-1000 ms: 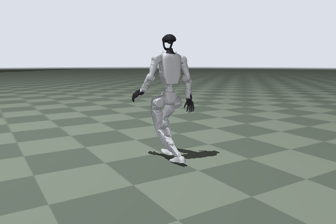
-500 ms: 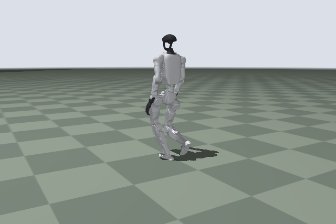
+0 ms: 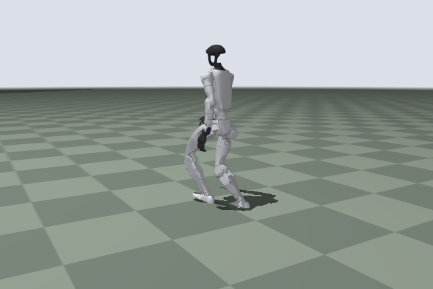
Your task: Walk
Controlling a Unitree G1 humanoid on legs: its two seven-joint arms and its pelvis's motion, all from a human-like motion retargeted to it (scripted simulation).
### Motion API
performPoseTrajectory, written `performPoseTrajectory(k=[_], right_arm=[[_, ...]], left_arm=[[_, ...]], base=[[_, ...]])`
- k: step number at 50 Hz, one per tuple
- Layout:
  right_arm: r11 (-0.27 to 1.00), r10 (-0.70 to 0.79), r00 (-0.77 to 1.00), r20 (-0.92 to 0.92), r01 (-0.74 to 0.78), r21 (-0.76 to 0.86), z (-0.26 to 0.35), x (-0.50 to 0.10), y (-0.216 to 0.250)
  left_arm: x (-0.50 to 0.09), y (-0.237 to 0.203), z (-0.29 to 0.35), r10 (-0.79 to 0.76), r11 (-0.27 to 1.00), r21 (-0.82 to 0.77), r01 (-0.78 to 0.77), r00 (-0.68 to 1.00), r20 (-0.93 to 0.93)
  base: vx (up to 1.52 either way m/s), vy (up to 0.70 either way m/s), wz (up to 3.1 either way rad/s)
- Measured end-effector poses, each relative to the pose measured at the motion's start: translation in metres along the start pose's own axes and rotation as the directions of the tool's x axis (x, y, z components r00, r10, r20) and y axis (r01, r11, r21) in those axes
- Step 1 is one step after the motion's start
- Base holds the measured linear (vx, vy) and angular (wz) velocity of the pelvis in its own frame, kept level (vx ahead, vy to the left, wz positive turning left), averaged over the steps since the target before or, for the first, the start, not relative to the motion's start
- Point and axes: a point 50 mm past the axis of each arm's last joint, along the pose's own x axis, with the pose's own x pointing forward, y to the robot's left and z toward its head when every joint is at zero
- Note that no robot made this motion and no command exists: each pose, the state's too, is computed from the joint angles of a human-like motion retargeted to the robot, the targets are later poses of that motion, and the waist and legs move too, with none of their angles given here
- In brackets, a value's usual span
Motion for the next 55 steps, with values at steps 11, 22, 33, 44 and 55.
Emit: performPoseTrajectory(k=[11, 22, 33, 44, 55], right_arm=[[0.981, 0.188, 0.982, 0.022, -0.189, 0.033, -0.002, -0.024, 0.045], [0.894, 0.366, 0.707, -0.605, -0.448, 0.017, -0.175, -0.153, 0.071], [0.927, 0.323, 0.685, -0.653, -0.368, 0.072, -0.185, -0.159, 0.063], [0.997, 0.072, 0.989, -0.129, -0.070, 0.019, -0.035, -0.012, 0.006], [0.988, 0.044, 0.985, 0.165, -0.067, 0.136, 0.041, 0.001, 0.002]], left_arm=[[-0.005, -0.009, -0.022, -0.044, 0.996, 0.072, 0.052, 0.994, -0.104], [0.012, 0.097, 0.167, 0.344, 0.939, -0.161, -0.304, 0.812, 0.472], [0.015, 0.063, 0.131, 0.233, 0.972, -0.130, -0.197, 0.889, 0.394], [0.006, 0.003, 0.013, -0.013, 1.000, -0.025, 0.013, 1.000, 0.007], [-0.014, -0.022, -0.043, -0.123, 0.992, -0.030, 0.119, 0.972, -0.198]], base=[[0.00, 0.04, 0.37], [0.05, 0.01, 0.22], [-0.05, -0.07, 0.27], [-0.01, -0.01, 0.19], [0.02, 0.04, 0.31]])
